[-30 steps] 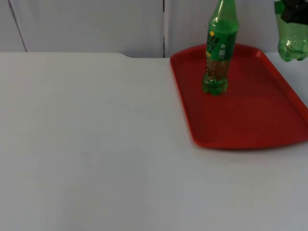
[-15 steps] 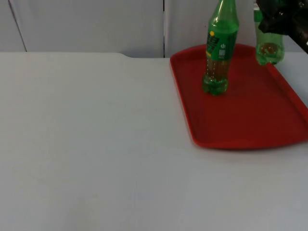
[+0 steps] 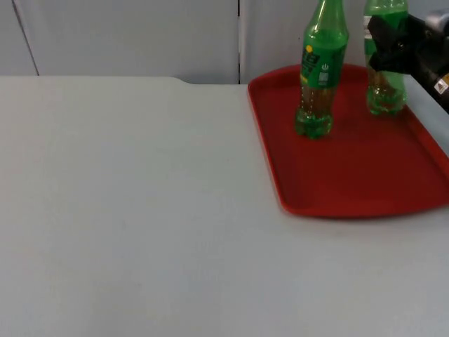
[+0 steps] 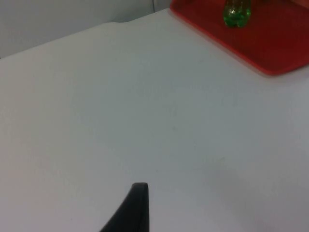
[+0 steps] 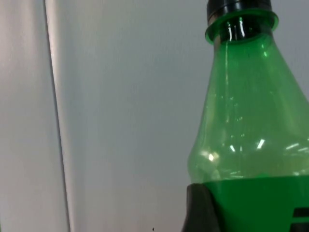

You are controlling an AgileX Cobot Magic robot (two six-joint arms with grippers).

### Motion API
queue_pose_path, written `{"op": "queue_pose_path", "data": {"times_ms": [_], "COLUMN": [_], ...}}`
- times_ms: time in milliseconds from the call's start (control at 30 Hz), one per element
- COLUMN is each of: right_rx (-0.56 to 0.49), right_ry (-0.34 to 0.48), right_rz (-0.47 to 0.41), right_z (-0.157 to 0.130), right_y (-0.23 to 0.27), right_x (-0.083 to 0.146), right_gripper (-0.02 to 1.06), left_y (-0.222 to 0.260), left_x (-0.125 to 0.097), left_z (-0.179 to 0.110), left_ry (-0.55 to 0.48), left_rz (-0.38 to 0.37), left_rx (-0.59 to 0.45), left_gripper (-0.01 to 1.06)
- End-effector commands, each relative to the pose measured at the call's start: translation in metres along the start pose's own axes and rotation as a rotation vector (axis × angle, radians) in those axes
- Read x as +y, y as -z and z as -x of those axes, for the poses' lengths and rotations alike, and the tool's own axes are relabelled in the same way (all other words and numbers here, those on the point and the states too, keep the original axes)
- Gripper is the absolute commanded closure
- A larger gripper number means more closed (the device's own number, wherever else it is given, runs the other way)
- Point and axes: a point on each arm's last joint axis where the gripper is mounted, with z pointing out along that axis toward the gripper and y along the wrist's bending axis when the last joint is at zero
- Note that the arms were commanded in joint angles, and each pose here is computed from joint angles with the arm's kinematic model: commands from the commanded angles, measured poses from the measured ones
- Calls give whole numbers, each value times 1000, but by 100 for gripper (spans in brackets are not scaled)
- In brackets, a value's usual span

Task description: Place the bottle upright on the tray.

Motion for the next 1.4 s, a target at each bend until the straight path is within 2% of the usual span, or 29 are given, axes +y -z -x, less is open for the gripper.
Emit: {"op": "queue_pose_path", "data": {"times_ms": [0,400,700,767,800,900,1033,1133,1367], "right_rx": [-38,-36,-37,-47,-62,-72,-57,-47,-31], "right_ry": [1,51,53,40,18,7,16,-21,-30], "right_rz": [10,18,14,-9,-54,-77,-78,-142,-139], "right_z": [6,6,6,7,8,8,-3,-15,-23], "right_y": [-3,-3,-3,-5,-6,-7,-7,-1,3], "right_x": [2,3,2,5,3,6,15,10,10], "right_gripper": [105,105,105,105,105,105,105,105,105], "left_y": [-1,-1,-1,-1,-1,-1,-1,-1,-1], "left_x": [0,-1,-1,-1,-1,-1,-2,-2,-2], "left_z": [-1,-1,-1,-1,-1,-1,-1,-1,-1], "left_ry": [1,3,6,6,6,6,8,8,8], "left_rz": [-5,-9,-16,-16,-17,-17,-20,-21,-21], "left_rx": [-3,-3,-3,-3,-3,-3,-3,-3,-3], "left_gripper": [0,0,0,0,0,0,0,0,0]}}
